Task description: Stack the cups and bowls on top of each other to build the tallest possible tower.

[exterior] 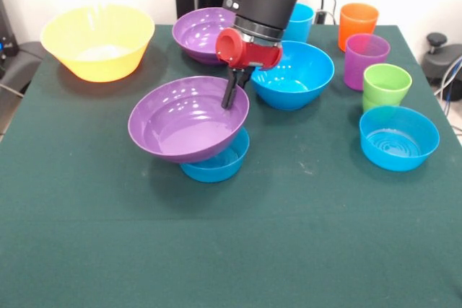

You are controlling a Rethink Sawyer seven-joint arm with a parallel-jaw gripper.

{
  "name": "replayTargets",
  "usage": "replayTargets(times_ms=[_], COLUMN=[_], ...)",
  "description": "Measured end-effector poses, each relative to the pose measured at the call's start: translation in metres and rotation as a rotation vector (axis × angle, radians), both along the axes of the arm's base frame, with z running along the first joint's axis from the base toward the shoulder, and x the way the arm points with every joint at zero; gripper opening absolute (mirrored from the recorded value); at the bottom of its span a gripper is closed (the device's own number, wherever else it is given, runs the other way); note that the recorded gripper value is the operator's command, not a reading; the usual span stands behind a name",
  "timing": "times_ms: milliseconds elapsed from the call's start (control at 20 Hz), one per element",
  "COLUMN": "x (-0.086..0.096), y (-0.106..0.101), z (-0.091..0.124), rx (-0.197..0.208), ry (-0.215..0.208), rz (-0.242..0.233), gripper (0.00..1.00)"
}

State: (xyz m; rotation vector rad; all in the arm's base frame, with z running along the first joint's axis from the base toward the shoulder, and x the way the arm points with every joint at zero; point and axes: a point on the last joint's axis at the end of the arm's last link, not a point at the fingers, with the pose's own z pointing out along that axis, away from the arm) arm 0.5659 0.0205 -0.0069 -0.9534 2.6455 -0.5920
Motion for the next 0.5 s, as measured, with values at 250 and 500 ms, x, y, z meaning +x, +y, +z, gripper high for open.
replayTargets(times_ms=[250, 500], x=[0.005, 0.008], y=[0.005, 0.013], z=[0.004, 0.006], rx=[0.012, 0.022], ry=[-0.013, -0.022], rz=[-0.014, -0.025], gripper=[0.0, 0.0])
